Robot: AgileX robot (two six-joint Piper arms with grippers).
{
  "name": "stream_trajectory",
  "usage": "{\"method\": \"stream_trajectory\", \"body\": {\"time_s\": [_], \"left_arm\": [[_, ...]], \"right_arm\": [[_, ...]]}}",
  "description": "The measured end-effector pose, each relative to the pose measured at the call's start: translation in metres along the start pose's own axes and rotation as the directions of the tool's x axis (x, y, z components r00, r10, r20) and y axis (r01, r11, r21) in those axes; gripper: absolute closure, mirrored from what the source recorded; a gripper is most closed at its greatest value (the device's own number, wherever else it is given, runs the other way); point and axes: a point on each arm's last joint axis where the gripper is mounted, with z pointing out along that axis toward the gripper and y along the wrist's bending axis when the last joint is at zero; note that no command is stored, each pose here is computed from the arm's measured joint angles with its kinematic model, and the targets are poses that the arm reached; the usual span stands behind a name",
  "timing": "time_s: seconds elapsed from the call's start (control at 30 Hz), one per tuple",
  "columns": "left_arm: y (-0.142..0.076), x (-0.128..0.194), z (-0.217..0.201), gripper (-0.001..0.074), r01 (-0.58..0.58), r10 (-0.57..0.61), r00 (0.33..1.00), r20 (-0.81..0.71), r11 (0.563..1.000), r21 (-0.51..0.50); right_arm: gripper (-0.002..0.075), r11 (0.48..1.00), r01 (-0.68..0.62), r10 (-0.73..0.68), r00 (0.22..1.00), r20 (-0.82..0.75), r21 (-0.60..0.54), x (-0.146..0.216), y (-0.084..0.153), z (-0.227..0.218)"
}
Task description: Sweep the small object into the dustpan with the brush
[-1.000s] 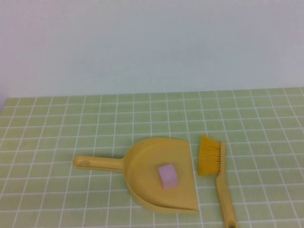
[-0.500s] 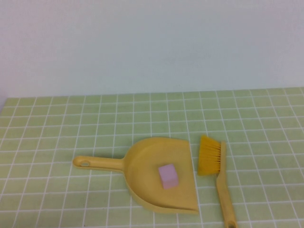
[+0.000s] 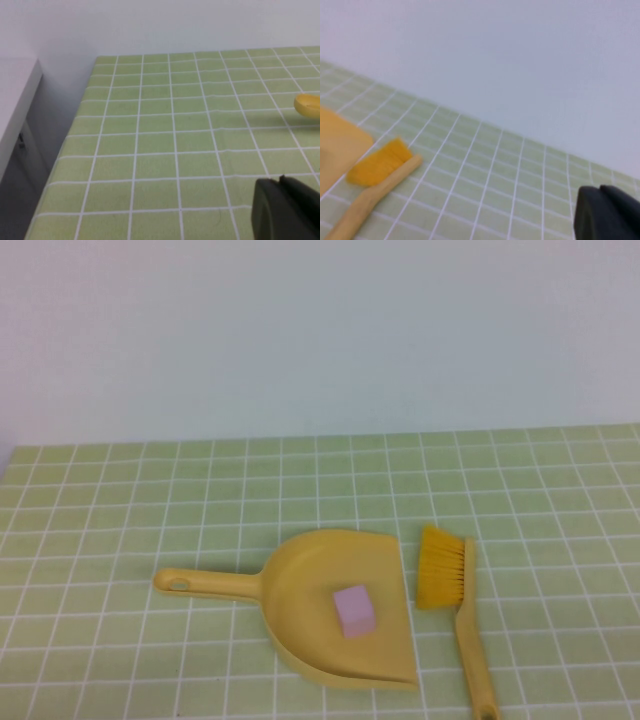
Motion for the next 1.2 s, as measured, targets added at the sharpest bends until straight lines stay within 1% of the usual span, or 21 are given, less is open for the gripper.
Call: {"method": "stream_trajectory", "body": {"time_s": [0.07,0.13,0.2,0.4,0.57,0.63,0.73,0.83,0.9,0.97,1.2], "left_arm": [[0.000,0.000,0.000,0.0737,0.000,0.000,1.000,0.000,1.000,0.000],[0.000,0.000,0.000,0.0737,0.000,0.000,1.000,0.000,1.000,0.000],[0.000,0.000,0.000,0.0737,0.000,0.000,1.000,0.000,1.000,0.000],[0.000,0.000,0.000,0.0737,0.000,0.000,1.000,0.000,1.000,0.000],[0.000,0.000,0.000,0.0737,0.000,0.000,1.000,0.000,1.000,0.000],[0.000,0.000,0.000,0.0737,0.000,0.000,1.000,0.000,1.000,0.000],[0.000,0.000,0.000,0.0737,0.000,0.000,1.000,0.000,1.000,0.000],[0.000,0.000,0.000,0.0737,0.000,0.000,1.000,0.000,1.000,0.000],[0.000,0.000,0.000,0.0737,0.000,0.000,1.000,0.000,1.000,0.000],[0.000,0.000,0.000,0.0737,0.000,0.000,1.000,0.000,1.000,0.000],[0.000,0.000,0.000,0.0737,0.000,0.000,1.000,0.001,1.000,0.000]], "right_arm": [[0.0728,1.000,-0.004,0.002,0.999,0.051,0.027,0.014,0.003,0.000],[0.0728,0.999,-0.039,0.038,0.998,0.055,0.024,0.026,0.007,0.004],[0.0727,0.995,-0.099,0.099,0.995,0.022,-0.001,0.039,0.012,0.009],[0.0728,0.987,-0.160,0.156,0.984,-0.080,-0.033,0.069,0.022,0.017],[0.0728,0.971,-0.236,0.233,0.970,-0.064,-0.044,0.068,0.023,0.017],[0.0728,0.971,-0.236,0.234,0.971,-0.053,-0.039,0.067,0.023,0.017],[0.0728,0.982,-0.187,0.187,0.981,-0.056,-0.003,0.068,0.019,0.017],[0.0728,0.970,-0.237,0.239,0.969,-0.059,0.049,0.069,0.015,0.017],[0.0728,0.966,-0.251,0.256,0.962,-0.091,0.069,0.072,0.014,0.017],[0.0728,0.967,-0.243,0.251,0.960,-0.125,0.077,0.076,0.014,0.016],[0.0728,0.972,-0.222,0.230,0.964,-0.130,0.075,0.076,0.014,0.016]]}}
